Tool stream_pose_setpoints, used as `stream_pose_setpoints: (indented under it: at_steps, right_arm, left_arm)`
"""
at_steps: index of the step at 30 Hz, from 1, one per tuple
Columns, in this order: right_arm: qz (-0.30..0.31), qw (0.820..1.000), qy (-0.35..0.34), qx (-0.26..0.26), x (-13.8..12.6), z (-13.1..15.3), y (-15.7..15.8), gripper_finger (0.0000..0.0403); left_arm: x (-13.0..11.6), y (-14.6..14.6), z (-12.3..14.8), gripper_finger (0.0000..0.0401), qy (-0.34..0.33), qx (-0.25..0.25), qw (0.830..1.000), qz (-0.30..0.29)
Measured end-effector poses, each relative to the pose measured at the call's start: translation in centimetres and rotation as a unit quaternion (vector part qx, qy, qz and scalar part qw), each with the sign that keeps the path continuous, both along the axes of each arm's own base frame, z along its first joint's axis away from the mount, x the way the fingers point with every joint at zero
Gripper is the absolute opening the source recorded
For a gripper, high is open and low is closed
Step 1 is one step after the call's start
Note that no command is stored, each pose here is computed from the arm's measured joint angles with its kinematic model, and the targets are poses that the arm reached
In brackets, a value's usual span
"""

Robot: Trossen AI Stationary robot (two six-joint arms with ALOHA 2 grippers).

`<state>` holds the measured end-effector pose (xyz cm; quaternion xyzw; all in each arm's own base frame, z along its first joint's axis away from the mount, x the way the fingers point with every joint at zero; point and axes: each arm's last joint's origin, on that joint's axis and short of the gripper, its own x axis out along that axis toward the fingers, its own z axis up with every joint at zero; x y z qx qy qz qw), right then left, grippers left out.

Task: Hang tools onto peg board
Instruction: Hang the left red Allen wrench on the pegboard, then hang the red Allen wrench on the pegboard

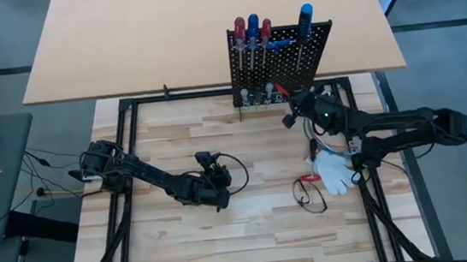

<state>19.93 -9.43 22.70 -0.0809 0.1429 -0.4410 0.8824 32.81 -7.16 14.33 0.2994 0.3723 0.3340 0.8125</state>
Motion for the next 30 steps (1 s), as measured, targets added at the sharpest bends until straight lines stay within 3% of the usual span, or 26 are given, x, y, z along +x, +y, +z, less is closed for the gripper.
stream_pose_setpoints:
  at_steps: [10,19,30]
  right_arm:
    - [-0.005,0.998,0.006,0.054,0.3,-2.0,-2.0,0.0046]
    - [-0.024,0.997,0.003,0.078,0.2,-2.7,-2.7,0.0124]
    - [0.031,0.998,0.002,0.053,-0.9,-0.2,0.2,0.0185]
  left_arm:
    - [0.0,0.0,0.0,0.0264,-0.001,-0.001,1.0,0.0]
    - [0.0,0.0,0.0,0.0264,0.0,-0.009,1.0,-0.005]
    - [0.0,0.0,0.0,0.0264,-0.001,-0.009,1.0,-0.004]
